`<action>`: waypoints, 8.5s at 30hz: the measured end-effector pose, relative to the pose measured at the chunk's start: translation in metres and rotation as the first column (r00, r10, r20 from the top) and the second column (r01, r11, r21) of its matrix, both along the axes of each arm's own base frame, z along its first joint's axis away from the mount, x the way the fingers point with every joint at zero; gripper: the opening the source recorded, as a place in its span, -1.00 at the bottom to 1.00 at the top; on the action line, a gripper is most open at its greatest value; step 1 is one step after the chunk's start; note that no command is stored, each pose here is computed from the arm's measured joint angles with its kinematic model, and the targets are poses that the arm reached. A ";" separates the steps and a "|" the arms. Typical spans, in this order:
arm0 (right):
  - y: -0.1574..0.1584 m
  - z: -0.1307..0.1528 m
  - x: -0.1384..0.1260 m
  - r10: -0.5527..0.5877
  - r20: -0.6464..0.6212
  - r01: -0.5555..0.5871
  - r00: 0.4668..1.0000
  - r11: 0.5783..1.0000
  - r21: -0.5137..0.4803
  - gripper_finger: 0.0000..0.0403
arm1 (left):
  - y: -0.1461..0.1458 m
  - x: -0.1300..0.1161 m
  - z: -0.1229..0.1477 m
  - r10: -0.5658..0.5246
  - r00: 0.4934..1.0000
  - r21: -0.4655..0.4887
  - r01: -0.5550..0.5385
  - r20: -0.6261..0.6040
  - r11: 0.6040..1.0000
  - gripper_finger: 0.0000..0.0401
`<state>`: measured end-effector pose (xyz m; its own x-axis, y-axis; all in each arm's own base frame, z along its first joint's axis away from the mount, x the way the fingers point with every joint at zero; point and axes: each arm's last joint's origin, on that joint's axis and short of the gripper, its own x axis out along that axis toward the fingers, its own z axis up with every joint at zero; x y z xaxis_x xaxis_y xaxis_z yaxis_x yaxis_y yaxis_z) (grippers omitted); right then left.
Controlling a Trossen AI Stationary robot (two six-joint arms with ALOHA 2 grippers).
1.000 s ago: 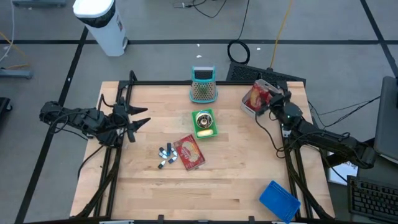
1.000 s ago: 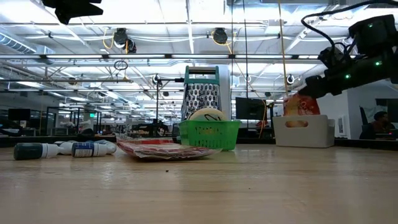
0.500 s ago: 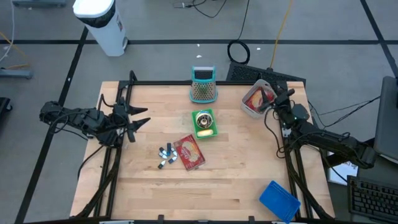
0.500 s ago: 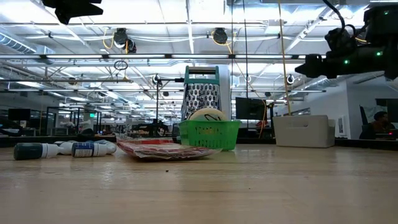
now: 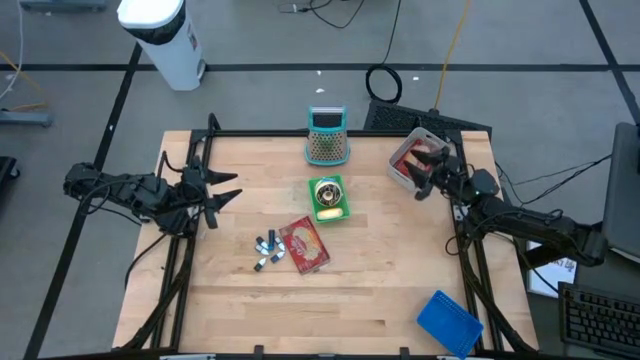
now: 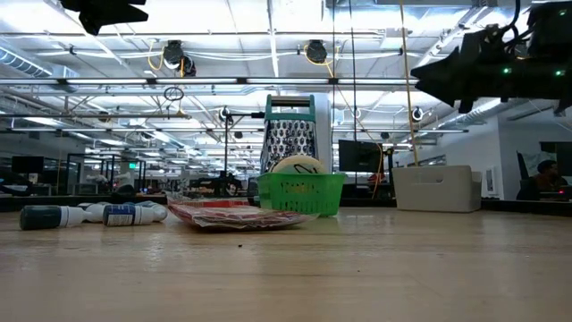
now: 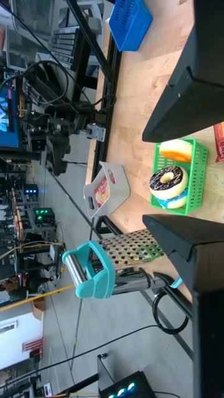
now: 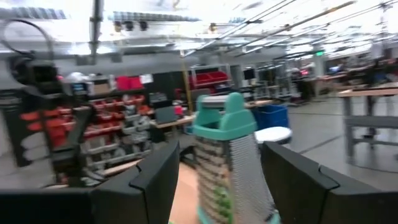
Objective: Pick & Place Food Item
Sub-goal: Put the bottom green food coloring bottle into the blue bin
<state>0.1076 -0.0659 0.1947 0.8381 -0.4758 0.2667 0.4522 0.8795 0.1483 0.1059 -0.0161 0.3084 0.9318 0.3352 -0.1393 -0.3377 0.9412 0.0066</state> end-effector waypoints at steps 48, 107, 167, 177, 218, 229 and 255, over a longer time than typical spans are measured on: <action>0.013 -0.011 0.015 0.168 -0.064 -0.161 0.984 0.982 0.103 0.00 | -0.011 0.025 -0.008 -0.072 0.997 -0.179 0.068 -0.016 0.982 0.04; 0.013 -0.012 0.015 0.161 -0.078 -0.155 0.984 0.984 0.083 0.00 | -0.073 0.110 -0.175 -0.282 0.548 -0.513 -0.329 -0.788 0.793 -0.65; 0.014 0.017 0.262 0.530 -0.040 -0.466 0.847 0.776 0.424 0.00 | -0.001 0.191 -0.055 0.320 0.705 0.573 0.149 -0.633 0.806 -0.68; 0.014 0.018 0.265 0.531 -0.039 -0.468 0.846 0.777 0.421 -0.06 | -0.001 0.191 -0.055 0.309 0.710 0.565 0.150 -0.632 0.811 -0.68; 0.006 0.022 0.259 0.593 -0.146 -0.510 0.792 0.774 0.376 -0.70 | -0.020 0.186 -0.038 0.094 0.857 0.334 0.094 -0.507 0.938 0.27; 0.024 0.069 0.210 0.608 -0.399 -0.478 0.687 0.791 0.382 -0.71 | -0.012 0.133 -0.019 0.029 0.909 0.223 0.071 -0.416 0.972 0.21; 0.184 0.100 0.037 0.876 -0.447 -0.122 0.182 0.471 0.874 -0.71 | 0.024 0.081 -0.088 0.230 0.944 0.175 -0.192 -0.238 0.966 0.13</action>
<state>0.1446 0.1178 0.2949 0.4704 0.4823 -0.7390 0.1196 0.7948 0.5949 0.1865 0.0077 0.2208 0.7772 0.5551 -0.2963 -0.4974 0.8304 0.2509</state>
